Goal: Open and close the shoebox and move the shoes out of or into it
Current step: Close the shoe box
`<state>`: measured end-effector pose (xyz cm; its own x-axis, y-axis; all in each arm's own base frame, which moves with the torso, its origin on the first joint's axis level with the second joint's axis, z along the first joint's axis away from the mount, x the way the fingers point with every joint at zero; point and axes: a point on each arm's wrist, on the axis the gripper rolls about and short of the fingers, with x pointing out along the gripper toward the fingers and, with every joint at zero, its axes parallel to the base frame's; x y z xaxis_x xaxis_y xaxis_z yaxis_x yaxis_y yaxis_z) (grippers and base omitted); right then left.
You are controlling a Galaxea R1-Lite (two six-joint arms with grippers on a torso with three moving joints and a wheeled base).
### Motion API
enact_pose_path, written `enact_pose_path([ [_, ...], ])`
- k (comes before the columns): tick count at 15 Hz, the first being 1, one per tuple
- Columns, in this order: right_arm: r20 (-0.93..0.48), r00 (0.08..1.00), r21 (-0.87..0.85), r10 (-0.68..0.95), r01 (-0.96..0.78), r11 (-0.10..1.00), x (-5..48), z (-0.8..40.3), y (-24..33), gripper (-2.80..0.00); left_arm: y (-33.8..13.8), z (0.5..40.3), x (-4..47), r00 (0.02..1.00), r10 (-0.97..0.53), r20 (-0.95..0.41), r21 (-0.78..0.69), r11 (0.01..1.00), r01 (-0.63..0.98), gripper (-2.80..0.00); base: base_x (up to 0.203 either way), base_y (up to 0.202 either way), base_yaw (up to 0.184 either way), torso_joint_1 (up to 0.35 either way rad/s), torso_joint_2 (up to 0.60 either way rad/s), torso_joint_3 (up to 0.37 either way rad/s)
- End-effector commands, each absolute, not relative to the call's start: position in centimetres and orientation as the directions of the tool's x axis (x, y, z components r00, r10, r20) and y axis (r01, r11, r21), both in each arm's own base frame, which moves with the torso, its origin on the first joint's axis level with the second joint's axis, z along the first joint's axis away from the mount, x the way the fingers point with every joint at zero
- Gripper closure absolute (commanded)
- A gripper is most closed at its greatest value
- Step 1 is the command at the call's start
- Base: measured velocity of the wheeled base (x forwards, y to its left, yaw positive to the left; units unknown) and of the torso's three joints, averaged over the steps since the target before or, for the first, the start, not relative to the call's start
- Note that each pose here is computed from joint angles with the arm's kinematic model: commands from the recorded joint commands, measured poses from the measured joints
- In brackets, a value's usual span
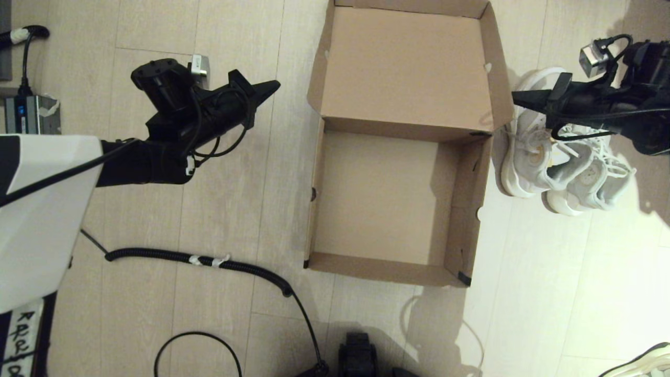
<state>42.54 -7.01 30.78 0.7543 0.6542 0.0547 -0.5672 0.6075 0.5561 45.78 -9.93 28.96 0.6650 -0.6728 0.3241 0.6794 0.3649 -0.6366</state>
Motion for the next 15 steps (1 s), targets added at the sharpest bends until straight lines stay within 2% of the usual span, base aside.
enact_pose_path([
  [1,0.074,0.753,0.533,0.653,-0.584,0.613,40.4,33.3,-6.8,0.00,-9.9,29.3,45.5,0.661,-0.674,0.331,-0.635,0.359,0.684,0.00,0.000,0.000,0.000,0.000,0.00,0.000],
  [3,0.079,0.759,0.523,0.646,-0.584,0.622,40.1,33.8,-6.7,0.00,-9.8,29.6,45.3,0.661,-0.671,0.335,-0.633,0.359,0.686,0.00,0.000,0.000,0.000,0.000,0.00,0.000],
  [7,0.079,0.795,0.514,0.602,-0.549,0.658,42.8,31.7,-6.9,0.00,-8.7,30.0,44.5,0.676,-0.659,0.329,-0.638,0.372,0.674,0.00,0.000,0.000,0.000,0.000,0.00,0.000],
  [15,0.124,0.766,0.473,0.631,-0.604,0.641,45.9,29.0,-3.9,0.00,-8.4,29.9,44.1,0.684,-0.656,0.320,-0.644,0.379,0.664,0.00,0.000,0.000,0.000,0.000,0.00,0.000],
])
